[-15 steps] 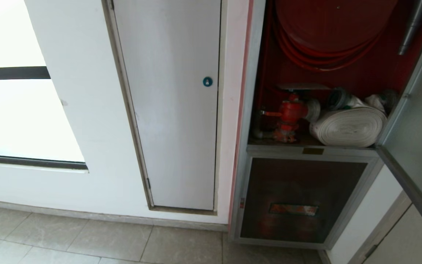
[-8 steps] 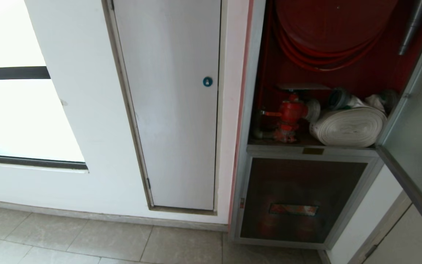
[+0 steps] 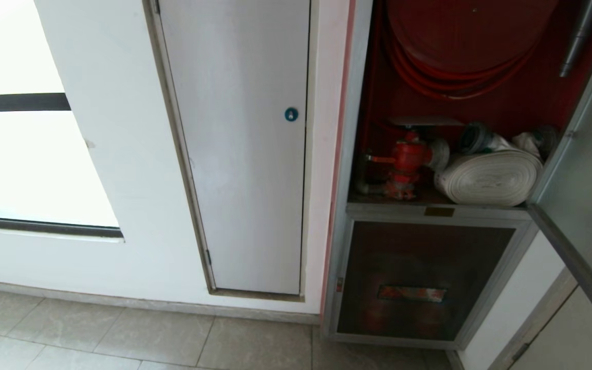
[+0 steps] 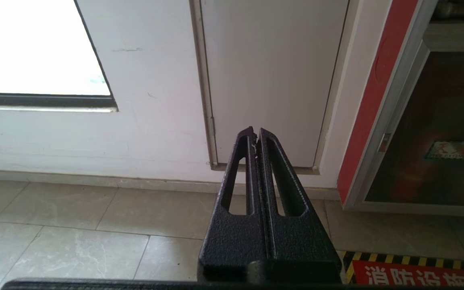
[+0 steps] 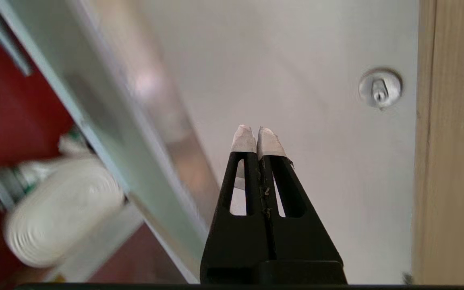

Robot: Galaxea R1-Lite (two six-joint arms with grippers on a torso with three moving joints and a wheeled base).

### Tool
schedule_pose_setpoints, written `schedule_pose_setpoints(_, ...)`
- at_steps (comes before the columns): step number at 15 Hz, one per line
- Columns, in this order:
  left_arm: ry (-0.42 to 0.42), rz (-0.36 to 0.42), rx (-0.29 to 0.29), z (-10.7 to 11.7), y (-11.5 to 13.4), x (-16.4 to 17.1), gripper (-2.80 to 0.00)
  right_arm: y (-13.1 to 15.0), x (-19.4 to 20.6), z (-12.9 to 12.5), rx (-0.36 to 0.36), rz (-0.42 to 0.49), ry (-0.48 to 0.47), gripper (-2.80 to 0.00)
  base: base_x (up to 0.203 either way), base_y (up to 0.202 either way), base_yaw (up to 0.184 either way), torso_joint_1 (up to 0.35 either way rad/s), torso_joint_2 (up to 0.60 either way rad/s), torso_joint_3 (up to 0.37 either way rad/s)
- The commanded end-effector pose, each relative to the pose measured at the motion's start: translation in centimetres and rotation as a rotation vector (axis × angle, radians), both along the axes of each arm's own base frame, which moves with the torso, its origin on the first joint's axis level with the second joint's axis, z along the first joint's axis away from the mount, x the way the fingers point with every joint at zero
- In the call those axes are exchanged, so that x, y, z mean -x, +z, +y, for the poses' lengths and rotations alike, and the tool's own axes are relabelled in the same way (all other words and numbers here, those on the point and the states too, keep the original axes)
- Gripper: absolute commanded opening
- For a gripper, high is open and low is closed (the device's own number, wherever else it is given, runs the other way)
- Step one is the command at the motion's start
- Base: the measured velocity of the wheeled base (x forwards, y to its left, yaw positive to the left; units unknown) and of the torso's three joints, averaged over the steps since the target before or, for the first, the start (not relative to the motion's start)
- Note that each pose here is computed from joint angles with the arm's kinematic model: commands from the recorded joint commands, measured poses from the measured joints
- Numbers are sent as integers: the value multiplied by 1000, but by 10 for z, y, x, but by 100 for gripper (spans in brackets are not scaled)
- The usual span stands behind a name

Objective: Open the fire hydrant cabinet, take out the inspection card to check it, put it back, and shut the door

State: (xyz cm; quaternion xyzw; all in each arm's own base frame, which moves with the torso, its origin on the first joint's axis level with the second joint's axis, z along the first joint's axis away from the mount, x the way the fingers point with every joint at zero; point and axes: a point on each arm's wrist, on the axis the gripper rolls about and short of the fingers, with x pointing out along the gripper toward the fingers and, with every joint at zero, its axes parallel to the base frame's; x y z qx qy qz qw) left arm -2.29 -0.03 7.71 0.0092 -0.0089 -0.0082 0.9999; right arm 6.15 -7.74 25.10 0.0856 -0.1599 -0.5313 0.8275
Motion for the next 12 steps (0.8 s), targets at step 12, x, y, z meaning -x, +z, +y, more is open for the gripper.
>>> schedule_pose_setpoints(12, 0, 7, 0, 0, -2, -1, -280, -9, -19, -26, -61, 18, 108, -280, 0, 0, 0, 0, 0, 0)
